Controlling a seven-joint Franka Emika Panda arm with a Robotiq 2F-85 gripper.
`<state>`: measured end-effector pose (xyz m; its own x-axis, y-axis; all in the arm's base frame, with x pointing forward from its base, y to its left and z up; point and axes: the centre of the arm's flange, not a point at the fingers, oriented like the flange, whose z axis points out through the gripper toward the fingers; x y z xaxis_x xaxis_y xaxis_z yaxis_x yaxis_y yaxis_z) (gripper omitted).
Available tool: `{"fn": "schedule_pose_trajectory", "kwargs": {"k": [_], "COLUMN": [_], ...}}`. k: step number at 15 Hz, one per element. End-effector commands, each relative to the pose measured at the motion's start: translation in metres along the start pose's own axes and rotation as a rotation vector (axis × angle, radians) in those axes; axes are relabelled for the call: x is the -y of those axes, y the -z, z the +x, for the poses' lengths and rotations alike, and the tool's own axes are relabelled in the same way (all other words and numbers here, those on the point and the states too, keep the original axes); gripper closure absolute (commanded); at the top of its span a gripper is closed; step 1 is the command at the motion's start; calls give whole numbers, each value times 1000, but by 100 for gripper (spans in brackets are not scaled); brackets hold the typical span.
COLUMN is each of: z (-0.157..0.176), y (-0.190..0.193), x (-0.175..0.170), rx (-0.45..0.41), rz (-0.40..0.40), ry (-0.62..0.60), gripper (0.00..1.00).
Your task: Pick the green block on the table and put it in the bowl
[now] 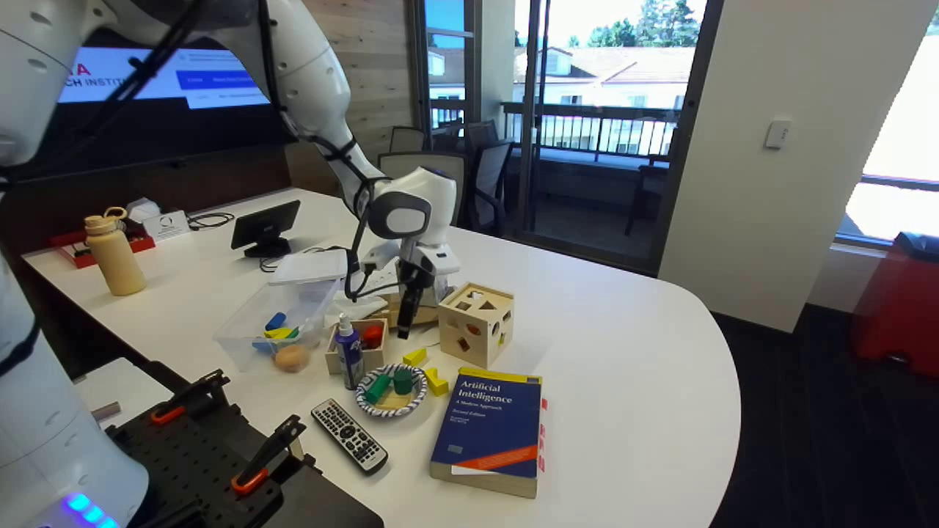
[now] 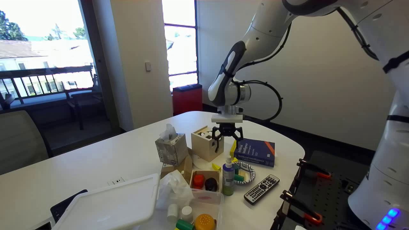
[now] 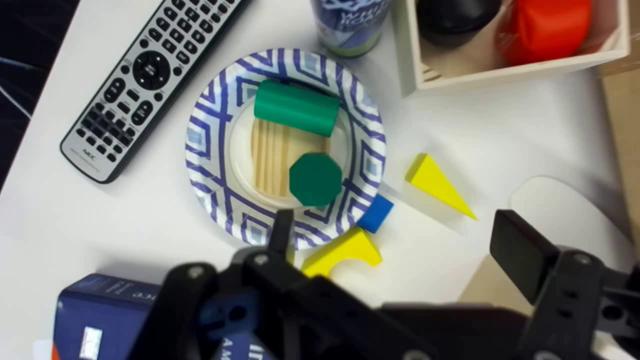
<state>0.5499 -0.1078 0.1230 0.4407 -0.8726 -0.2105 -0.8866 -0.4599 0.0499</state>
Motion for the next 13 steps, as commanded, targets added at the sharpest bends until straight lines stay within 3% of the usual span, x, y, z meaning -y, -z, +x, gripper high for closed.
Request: {"fn": "schedule_pose_trajectory", "kwargs": {"k": [1, 7, 13], "z": [-50, -110, -125], "y": [81, 174, 211], "x": [-3, 18, 21], "rx": [-2, -29, -29], "rz": [81, 117, 120], "ry": [46, 139, 195], "gripper": [0, 0, 0]}}
